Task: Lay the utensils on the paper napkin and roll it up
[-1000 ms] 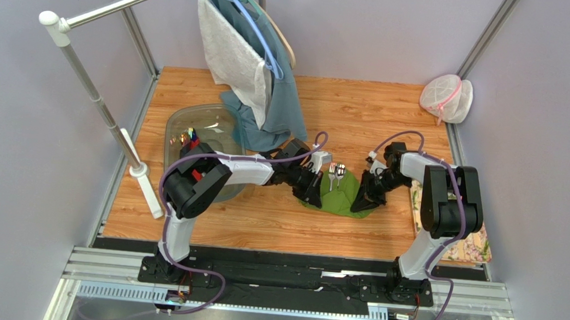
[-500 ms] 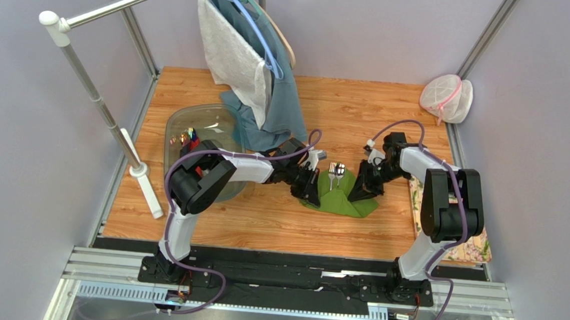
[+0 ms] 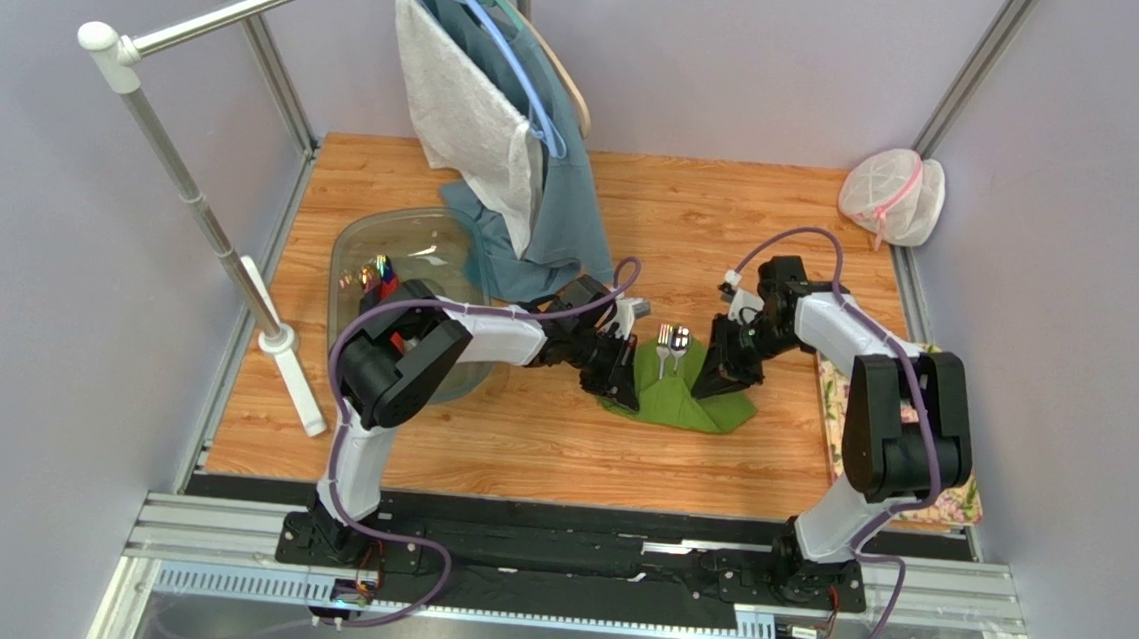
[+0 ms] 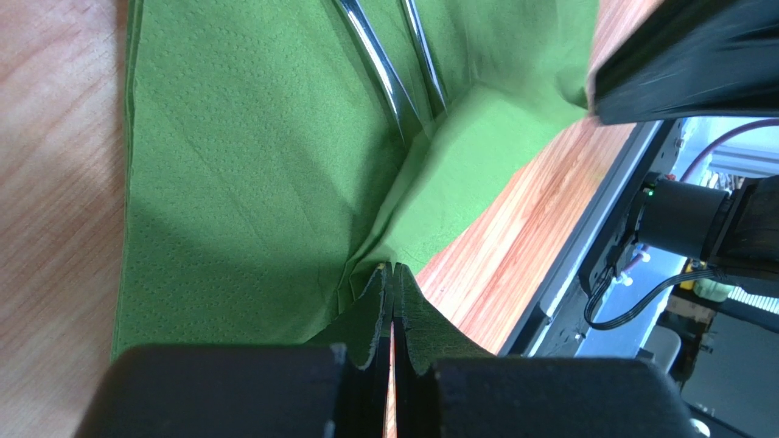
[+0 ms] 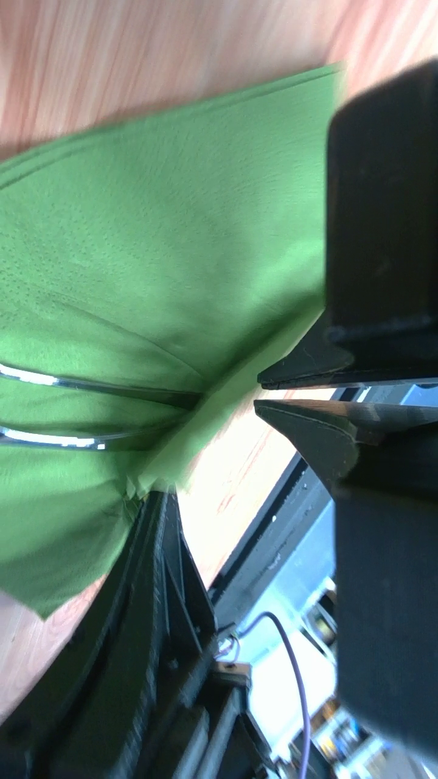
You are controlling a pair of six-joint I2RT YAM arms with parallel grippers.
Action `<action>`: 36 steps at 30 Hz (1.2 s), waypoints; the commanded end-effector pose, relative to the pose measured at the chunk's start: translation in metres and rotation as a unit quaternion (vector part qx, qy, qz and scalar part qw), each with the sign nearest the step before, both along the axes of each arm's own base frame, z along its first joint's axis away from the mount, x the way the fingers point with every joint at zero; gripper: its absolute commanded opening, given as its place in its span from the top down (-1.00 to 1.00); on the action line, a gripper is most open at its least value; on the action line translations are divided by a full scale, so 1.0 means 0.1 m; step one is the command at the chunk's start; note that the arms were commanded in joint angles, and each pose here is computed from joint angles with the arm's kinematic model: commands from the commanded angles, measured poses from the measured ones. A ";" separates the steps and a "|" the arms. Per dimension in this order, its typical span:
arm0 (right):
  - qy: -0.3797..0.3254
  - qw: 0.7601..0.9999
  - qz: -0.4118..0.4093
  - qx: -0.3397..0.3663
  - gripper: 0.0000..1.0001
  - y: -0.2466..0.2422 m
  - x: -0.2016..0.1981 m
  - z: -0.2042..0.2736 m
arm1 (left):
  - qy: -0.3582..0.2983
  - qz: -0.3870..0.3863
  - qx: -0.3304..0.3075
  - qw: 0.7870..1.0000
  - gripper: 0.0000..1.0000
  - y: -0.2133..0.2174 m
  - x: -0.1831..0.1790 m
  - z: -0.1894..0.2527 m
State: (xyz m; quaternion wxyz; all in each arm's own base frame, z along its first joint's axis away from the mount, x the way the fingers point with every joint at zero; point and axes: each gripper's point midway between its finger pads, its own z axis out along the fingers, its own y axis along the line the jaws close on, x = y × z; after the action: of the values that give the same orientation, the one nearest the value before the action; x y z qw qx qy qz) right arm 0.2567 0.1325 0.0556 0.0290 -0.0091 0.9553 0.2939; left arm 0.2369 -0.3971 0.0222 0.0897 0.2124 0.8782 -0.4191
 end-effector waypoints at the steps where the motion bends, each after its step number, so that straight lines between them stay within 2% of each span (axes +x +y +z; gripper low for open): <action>1: -0.074 0.997 0.002 -0.022 0.74 -0.09 0.14 0.35 | -0.003 0.014 0.001 1.000 1.00 -0.01 0.07 0.06; 6: -0.081 0.996 0.015 0.045 0.71 0.13 -0.02 0.55 | -0.002 0.017 0.005 1.000 1.00 -0.02 0.09 0.04; 11: -0.035 0.998 0.024 0.052 0.72 0.24 -0.14 0.28 | 0.000 0.016 0.002 1.000 1.00 -0.03 0.08 0.05; 21: 0.001 1.000 0.014 0.008 0.78 0.16 0.02 -0.27 | -0.016 0.005 -0.041 0.999 1.00 -0.10 0.07 0.25; 28: 0.011 1.000 0.014 0.006 0.81 0.16 0.03 -0.35 | -0.034 -0.002 -0.113 0.993 1.00 -0.23 0.08 0.64; 36: 0.004 1.000 0.012 0.004 0.81 0.16 0.09 -0.31 | -0.018 0.018 -0.109 0.994 0.99 -0.35 0.20 0.52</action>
State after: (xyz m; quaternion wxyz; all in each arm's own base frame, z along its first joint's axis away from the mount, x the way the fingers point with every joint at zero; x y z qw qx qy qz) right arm 0.2471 0.1470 0.0193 -0.0066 -0.0136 0.9541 0.2991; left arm 0.2416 -0.4148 0.0503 0.1126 0.1976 0.8492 -0.4766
